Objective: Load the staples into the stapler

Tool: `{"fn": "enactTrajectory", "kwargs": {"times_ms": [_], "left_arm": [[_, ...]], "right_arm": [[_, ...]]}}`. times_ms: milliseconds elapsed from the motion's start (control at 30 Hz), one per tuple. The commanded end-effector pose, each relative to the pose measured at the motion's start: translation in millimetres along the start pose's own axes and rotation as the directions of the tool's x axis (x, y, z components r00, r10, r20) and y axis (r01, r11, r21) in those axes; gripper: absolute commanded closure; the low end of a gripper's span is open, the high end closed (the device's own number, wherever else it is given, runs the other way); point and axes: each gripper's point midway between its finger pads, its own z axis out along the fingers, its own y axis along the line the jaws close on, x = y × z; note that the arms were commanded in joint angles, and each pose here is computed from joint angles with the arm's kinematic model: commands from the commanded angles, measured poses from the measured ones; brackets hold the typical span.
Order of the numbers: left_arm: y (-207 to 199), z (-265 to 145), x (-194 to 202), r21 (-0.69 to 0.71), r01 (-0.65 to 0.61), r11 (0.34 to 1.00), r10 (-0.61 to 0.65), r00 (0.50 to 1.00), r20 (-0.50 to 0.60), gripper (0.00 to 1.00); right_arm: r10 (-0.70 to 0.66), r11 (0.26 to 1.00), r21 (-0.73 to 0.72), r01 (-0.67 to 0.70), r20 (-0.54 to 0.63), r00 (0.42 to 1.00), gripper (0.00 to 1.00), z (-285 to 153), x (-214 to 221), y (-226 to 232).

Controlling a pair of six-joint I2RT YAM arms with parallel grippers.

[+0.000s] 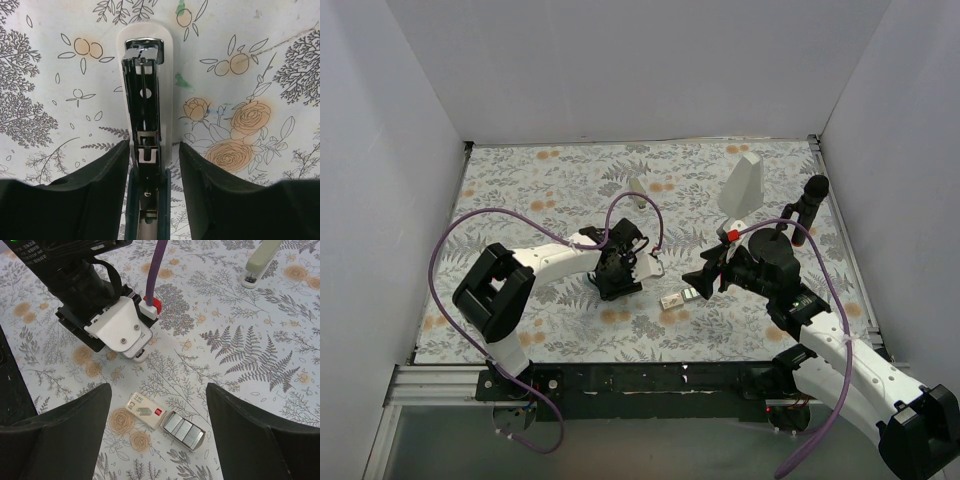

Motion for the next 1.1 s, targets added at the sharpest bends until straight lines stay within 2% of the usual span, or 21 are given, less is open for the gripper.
{"fn": "enactTrajectory", "kwargs": {"times_ms": [0,200,400,433,467,533,667,767,867,900,933,1000,1033,1067], "left_arm": [[4.3,-6.3,-10.8,-0.021,-0.006,1.000,0.007,1.000,0.025,0.54],[8.4,-12.0,-19.1,-0.044,-0.005,0.999,0.007,0.998,0.055,0.35],[19.4,-22.1,-32.1,-0.099,0.005,0.995,0.005,0.995,0.104,0.20],[21.2,-23.7,-35.1,-0.106,0.006,0.994,0.006,0.993,0.116,0.11],[22.5,-25.9,-38.1,-0.113,0.009,0.994,0.006,0.992,0.129,0.07],[27.8,-36.9,-50.3,-0.141,0.018,0.990,0.009,0.982,0.188,0.02],[41.4,-70.0,-79.7,-0.228,0.067,0.971,0.017,0.937,0.348,0.02],[56.6,-117.6,-103.0,-0.312,0.171,0.935,0.018,0.853,0.522,0.02],[78.5,-172.8,-110.7,-0.349,0.363,0.864,-0.019,0.715,0.699,0.02],[92.8,-193.4,-110.8,-0.354,0.447,0.821,-0.028,0.651,0.759,0.02],[103.4,-208.9,-102.5,-0.329,0.564,0.757,-0.085,0.586,0.806,0.02],[119.7,-243.2,-83.2,-0.295,0.710,0.639,-0.103,0.459,0.882,0.02],[131.5,-256.3,-62.5,-0.301,0.801,0.518,-0.118,0.416,0.902,0.02],[132.6,-271.3,-49.4,-0.236,0.867,0.439,-0.134,0.323,0.937,0.02]], "right_arm": [[-0.020,1.000,0.006,0.020,0.028,0.999,0.16,-0.6,-6.3,-1.0],[-0.022,1.000,0.003,0.022,0.028,0.999,0.16,-0.4,-7.0,-0.5],[-0.022,1.000,0.003,0.022,0.032,0.999,0.16,-0.6,-9.6,-0.5],[-0.022,1.000,0.004,0.022,0.032,0.999,0.16,-0.5,-9.3,-0.8],[-0.020,1.000,0.004,0.020,0.034,0.999,0.16,-0.6,-10.4,-0.6],[-0.008,1.000,0.010,0.007,0.031,0.999,0.15,-0.6,-12.3,-1.1],[0.002,1.000,0.019,-0.002,0.025,1.000,0.14,-1.2,-19.2,-1.6],[0.010,0.999,0.043,-0.011,0.020,1.000,0.09,-1.6,-29.1,-5.1],[0.015,0.997,0.075,-0.014,-0.002,1.000,0.07,0.6,-42.1,-11.0],[0.024,0.995,0.096,-0.022,-0.022,0.999,0.07,4.1,-40.8,-16.4],[0.024,0.994,0.103,-0.022,-0.021,0.999,0.07,5.9,-45.5,-18.2],[0.026,0.991,0.129,-0.021,-0.031,0.999,0.07,13.2,-54.4,-24.7],[0.020,0.991,0.131,-0.016,-0.034,0.999,0.07,17.2,-57.9,-24.9],[0.018,0.990,0.139,-0.013,-0.036,0.999,0.07,21.3,-61.6,-26.3]]}}
